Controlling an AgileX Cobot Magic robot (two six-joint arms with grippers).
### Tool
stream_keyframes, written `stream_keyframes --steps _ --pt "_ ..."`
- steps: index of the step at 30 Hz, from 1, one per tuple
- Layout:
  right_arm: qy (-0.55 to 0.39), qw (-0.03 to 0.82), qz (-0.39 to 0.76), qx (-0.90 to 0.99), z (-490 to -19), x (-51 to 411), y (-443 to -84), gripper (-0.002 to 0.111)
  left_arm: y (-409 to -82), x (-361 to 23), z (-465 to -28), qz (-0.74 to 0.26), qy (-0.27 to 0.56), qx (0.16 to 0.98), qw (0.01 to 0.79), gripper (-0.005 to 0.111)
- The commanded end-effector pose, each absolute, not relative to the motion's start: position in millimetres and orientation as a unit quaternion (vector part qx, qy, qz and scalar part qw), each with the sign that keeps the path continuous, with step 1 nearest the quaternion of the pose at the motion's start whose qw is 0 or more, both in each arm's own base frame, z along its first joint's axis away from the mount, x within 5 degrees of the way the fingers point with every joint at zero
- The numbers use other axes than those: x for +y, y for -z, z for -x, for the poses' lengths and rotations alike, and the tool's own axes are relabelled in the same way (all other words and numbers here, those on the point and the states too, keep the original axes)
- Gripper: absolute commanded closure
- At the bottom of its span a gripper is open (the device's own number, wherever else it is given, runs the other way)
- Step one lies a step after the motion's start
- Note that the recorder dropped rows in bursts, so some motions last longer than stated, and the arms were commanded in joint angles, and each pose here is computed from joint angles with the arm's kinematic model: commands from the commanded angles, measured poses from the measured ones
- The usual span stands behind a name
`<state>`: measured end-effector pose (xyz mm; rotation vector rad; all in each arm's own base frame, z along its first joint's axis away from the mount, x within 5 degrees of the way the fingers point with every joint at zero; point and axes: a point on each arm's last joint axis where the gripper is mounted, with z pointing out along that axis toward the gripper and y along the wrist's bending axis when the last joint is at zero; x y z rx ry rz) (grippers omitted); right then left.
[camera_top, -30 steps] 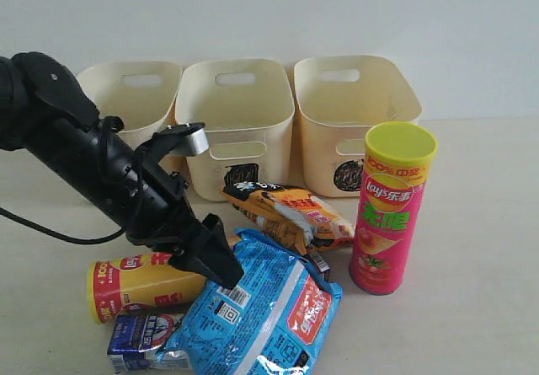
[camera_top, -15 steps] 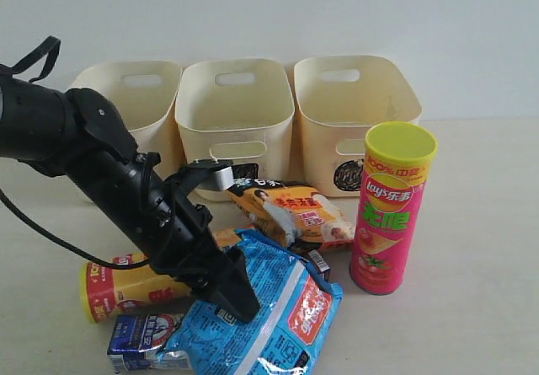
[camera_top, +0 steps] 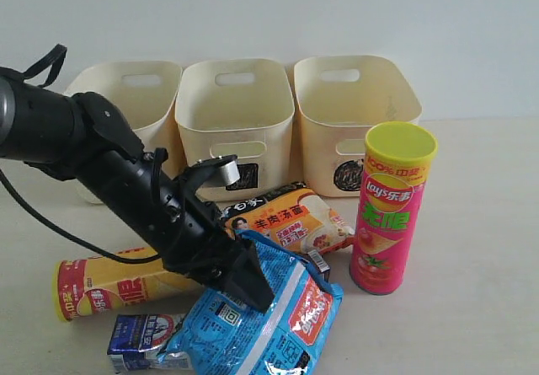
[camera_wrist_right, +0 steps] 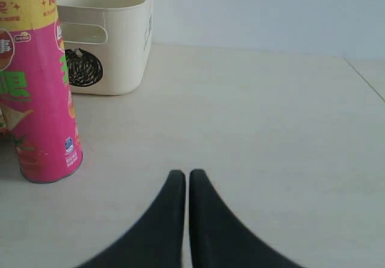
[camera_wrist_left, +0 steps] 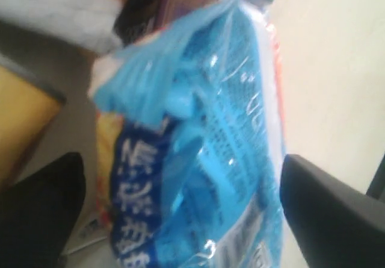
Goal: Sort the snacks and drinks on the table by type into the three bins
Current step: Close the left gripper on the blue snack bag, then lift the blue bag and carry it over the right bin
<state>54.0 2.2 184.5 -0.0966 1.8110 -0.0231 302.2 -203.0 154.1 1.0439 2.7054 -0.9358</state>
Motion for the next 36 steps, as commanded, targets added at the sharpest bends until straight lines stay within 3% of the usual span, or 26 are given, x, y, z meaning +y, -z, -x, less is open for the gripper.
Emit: stream_keyframes --steps 1,20,22,23,24,25,26,36 --pt "0.012 0.619 0.041 0.784 -53.9 2.0 -184.1 0.108 -163.5 -209.4 -303.6 -0.348 0.326 0.878 0.049 0.031" --pt "0.012 0.619 0.041 0.784 -53.9 2.0 -184.1 0.108 -142.1 -209.8 -300.3 -0.348 0.331 0.877 -0.012 0.035" --pt "0.012 0.619 0.041 0.784 -53.9 2.0 -184.1 0.108 -138.5 -209.9 -300.4 -0.346 0.330 0.878 -0.017 0.040" --pt "0.012 0.619 0.041 0.784 -53.9 2.0 -184.1 0.108 -138.5 -209.9 -300.4 -0.346 0.330 0.878 -0.017 0.051" --pt "0.012 0.619 0.041 0.784 -53.9 2.0 -184.1 0.108 -138.7 -210.0 -300.3 -0.346 0.332 0.878 -0.018 0.063" --pt "0.012 0.619 0.041 0.784 -53.9 2.0 -184.1 0.108 -138.9 -210.1 -299.8 -0.346 0.334 0.877 -0.020 0.086" --pt "0.012 0.619 0.041 0.784 -53.9 2.0 -184.1 0.108 -140.0 -210.3 -299.1 -0.349 0.337 0.874 -0.021 0.101" --pt "0.012 0.619 0.041 0.784 -53.9 2.0 -184.1 0.108 -187.9 -225.1 -308.7 -0.359 0.408 0.839 -0.025 0.102"
